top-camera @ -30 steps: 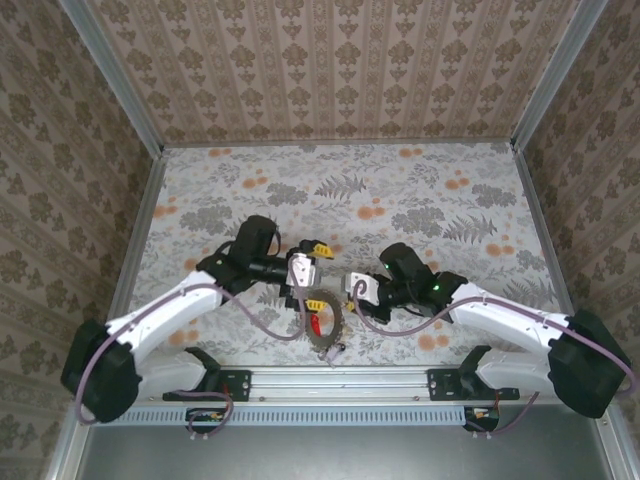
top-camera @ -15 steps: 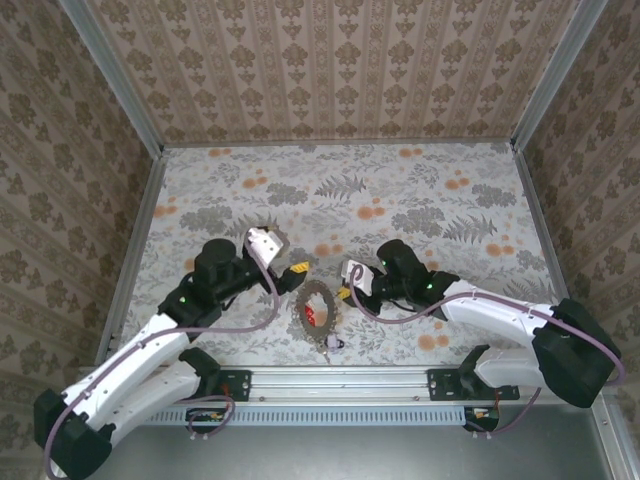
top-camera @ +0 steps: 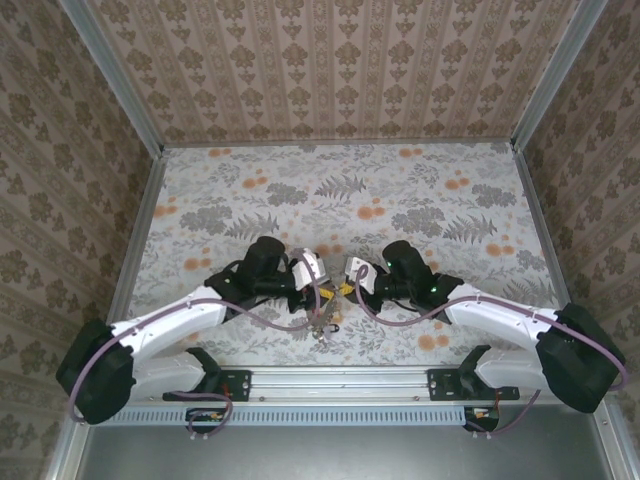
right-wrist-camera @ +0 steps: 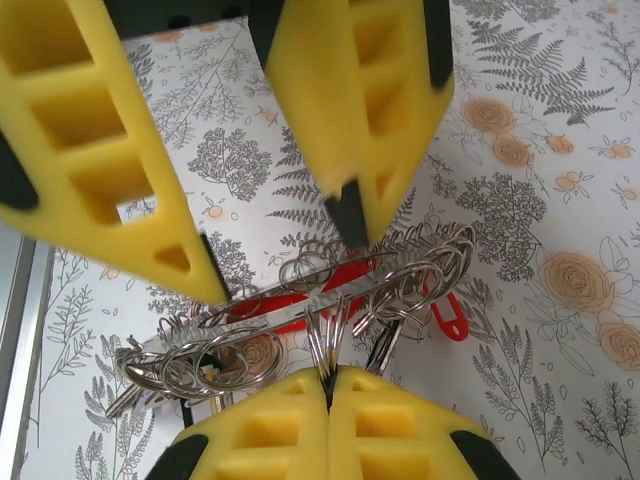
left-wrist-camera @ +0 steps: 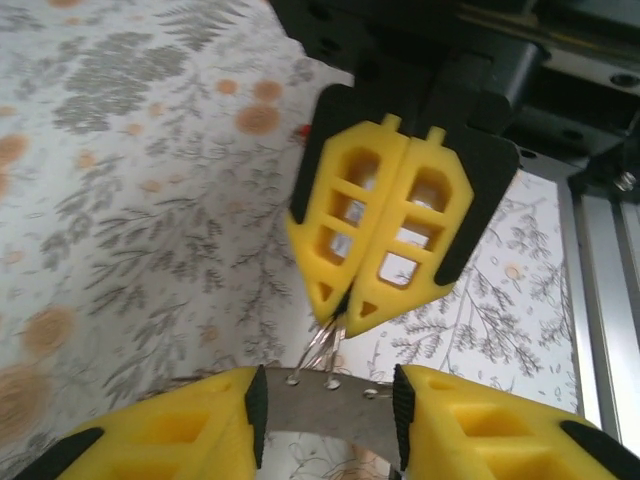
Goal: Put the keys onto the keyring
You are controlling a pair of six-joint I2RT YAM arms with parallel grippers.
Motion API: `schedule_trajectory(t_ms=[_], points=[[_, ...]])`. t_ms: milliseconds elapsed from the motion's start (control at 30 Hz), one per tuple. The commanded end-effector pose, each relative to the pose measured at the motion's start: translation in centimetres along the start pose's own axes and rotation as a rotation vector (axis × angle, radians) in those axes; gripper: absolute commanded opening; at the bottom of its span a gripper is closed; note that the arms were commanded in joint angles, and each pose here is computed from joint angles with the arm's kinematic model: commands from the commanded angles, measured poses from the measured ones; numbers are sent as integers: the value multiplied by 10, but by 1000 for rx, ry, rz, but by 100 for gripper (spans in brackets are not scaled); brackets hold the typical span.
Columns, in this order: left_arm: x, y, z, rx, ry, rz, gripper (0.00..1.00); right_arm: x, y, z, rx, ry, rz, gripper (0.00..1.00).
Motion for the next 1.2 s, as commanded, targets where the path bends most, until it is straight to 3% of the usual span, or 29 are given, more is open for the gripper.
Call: schedule_trajectory(t_ms=[0,100,200,233,500,800,1167], points=[[-4,2,-17,-38,108,71,37,0,-5,-10,-58,-76,-1,0],[-4,5,-15,-27,133,81,36,2,-5,-10,-58,-113,-15,0],[-8,7,-14,-21,151,130,21,3,-5,-10,-56,-135,-23,0],[-8,7,-13,-12,152,141,20,3,-6,-10,-56,-138,-24,0],[-11,4,-8,33,143,152,21,1,-3,-8,-36,-133,-24,0],[1,2,-4,99,99,44,37,6,-6,-5,-28,-145,-38,0],[0,9,-7,98,78,101,27,6,-7,-6,-33,-159,-23,0]])
Point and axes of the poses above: each hand's point on the last joint's axis, 136 mm out from that joint toward the fingers, its own y axis out along the fingers, its own x axis along the line the jaws close on, z = x × y, the point moved 6 cm from there along -y, back along the fingers, and after that the axes turned 1 degree about y, right-handed, at the moved point
